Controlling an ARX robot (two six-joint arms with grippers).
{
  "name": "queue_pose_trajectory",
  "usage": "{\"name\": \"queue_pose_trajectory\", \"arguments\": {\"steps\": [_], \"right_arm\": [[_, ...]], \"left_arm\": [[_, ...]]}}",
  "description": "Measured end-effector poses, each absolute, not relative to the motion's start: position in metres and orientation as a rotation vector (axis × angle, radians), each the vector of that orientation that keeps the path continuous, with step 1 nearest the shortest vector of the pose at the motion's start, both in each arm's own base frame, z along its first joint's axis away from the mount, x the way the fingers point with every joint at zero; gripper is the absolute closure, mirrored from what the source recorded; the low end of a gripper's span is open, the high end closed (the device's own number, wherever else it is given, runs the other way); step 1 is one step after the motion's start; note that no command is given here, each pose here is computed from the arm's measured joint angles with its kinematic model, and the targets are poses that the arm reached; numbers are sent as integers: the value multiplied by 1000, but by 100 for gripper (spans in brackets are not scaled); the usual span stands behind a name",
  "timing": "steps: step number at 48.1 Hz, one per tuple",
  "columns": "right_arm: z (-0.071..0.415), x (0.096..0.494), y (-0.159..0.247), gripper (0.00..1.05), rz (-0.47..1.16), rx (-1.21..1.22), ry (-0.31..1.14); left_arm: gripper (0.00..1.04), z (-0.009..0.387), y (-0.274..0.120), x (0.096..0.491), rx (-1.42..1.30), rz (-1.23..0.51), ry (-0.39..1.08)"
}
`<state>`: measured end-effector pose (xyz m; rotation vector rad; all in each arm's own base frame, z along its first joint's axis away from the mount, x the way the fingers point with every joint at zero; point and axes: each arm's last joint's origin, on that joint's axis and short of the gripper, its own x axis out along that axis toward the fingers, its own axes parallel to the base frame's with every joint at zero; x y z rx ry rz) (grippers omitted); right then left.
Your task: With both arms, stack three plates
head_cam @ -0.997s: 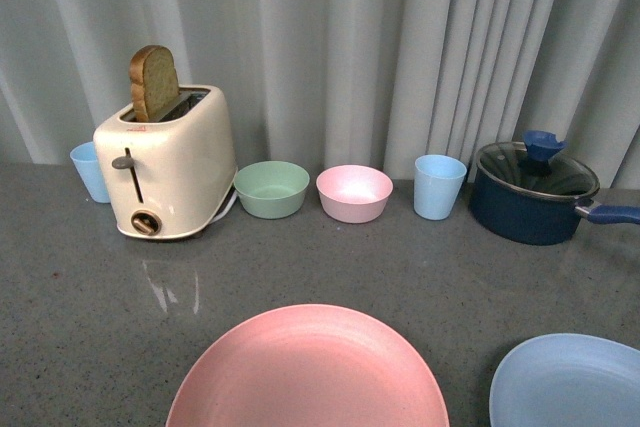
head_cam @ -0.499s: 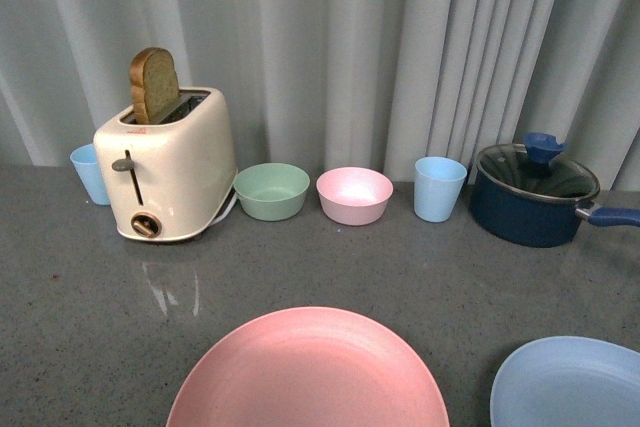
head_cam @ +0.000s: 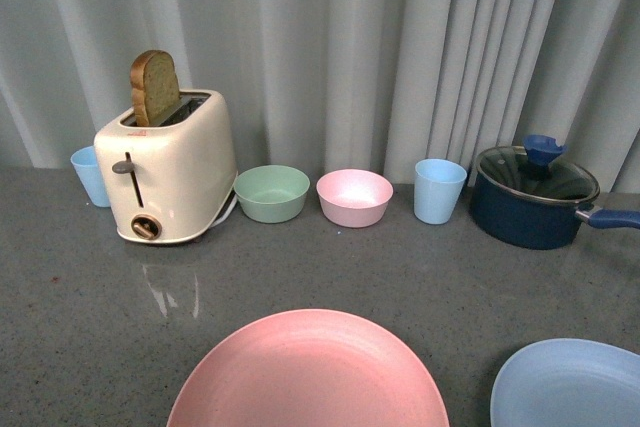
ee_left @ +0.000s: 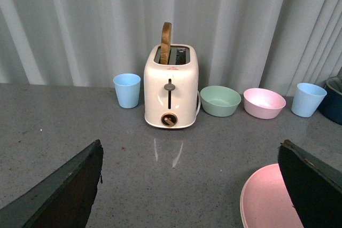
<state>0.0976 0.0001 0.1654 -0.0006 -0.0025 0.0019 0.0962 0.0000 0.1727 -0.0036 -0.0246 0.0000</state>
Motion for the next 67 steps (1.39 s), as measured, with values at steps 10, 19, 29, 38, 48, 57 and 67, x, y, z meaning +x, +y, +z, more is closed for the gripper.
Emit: {"name": "queue_pose_trajectory", "arguments": {"steps": [10,19,29,38,48,57,67], "right_arm": [[165,98,0,7,2,-1,-2],[170,102,-4,7,-193,164,315],[196,146,-30,7,-271,431,425],[187,157,-76,7,-365,371,460],[164,162,-128,7,-467,427,582],[149,175,-162,7,-477,426,634],[127,204,-147,7,-327,231,728]], "left_arm": [[7,173,0,96,-4,0,-25],[7,173,0,96,-4,1,-25],[7,173,0,96,-4,0,-25],[7,173,0,96,-4,0,-25],[7,173,0,96,-4,0,-25],[7,173,0,96,-4,0,-25],[7,173,0,96,-4,0,-25]]}}
